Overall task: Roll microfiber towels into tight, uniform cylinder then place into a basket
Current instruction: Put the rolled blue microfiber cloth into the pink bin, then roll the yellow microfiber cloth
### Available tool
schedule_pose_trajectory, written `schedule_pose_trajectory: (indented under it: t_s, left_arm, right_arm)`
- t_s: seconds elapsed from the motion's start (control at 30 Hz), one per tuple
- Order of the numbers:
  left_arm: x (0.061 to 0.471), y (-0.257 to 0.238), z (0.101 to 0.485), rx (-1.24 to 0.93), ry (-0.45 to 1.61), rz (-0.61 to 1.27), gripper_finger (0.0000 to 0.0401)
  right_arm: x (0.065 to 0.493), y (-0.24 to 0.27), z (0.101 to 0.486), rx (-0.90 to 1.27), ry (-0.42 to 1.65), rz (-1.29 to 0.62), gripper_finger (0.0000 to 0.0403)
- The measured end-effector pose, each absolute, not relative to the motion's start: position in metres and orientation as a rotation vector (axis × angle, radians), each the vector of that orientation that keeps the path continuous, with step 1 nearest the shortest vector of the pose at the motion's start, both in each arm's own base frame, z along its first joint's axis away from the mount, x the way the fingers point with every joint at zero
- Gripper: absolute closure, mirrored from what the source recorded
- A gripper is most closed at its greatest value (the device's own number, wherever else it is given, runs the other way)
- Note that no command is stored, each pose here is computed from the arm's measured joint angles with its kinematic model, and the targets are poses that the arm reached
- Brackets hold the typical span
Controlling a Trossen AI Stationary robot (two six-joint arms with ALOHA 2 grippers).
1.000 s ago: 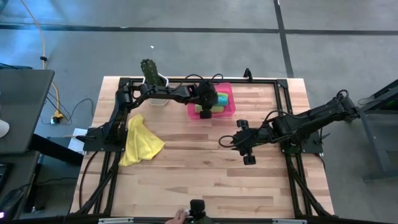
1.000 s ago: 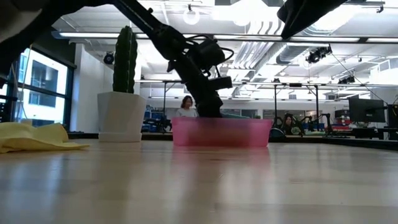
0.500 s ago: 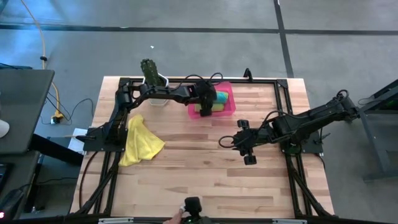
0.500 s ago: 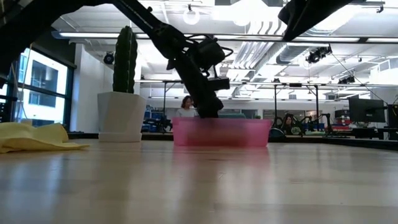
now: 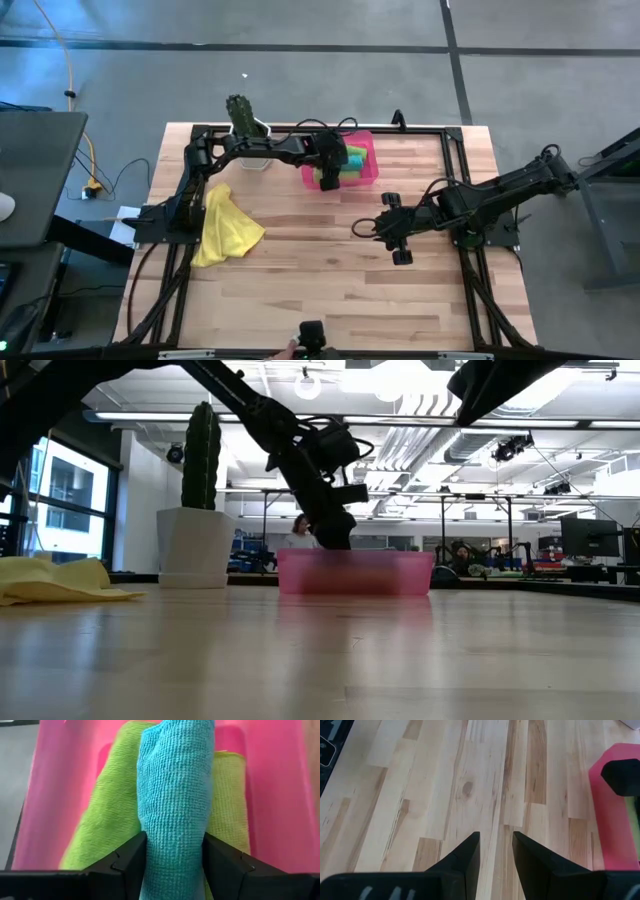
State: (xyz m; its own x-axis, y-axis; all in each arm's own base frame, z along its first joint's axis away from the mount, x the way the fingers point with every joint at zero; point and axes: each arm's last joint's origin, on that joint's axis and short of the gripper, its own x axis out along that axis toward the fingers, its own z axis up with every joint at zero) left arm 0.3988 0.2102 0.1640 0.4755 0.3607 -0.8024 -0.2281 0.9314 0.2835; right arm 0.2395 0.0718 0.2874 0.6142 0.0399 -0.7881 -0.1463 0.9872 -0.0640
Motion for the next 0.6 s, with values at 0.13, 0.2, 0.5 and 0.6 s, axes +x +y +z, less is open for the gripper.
schedule_pose_trajectory:
  t_s: [0.13,0.2,0.5,0.6]
  left_arm:
    - [0.400,0.215,0.171,0.142,1.007,0.385,0.0233]
    - [0.400,0.218,0.176,0.137,1.011,0.388,0.0233]
    - [0.401,0.222,0.206,0.096,1.056,0.374,0.0233]
    - [0.400,0.219,0.215,0.059,1.095,0.375,0.0233]
  right_arm:
    - [0.239,0.072,0.287,-0.122,0.909,0.105,0.0295]
    - [0.239,0.072,0.287,-0.121,0.909,0.104,0.0295]
    - [0.239,0.072,0.287,-0.122,0.911,0.104,0.0295]
    - [0.239,0.072,0.287,-0.122,0.911,0.104,0.0295]
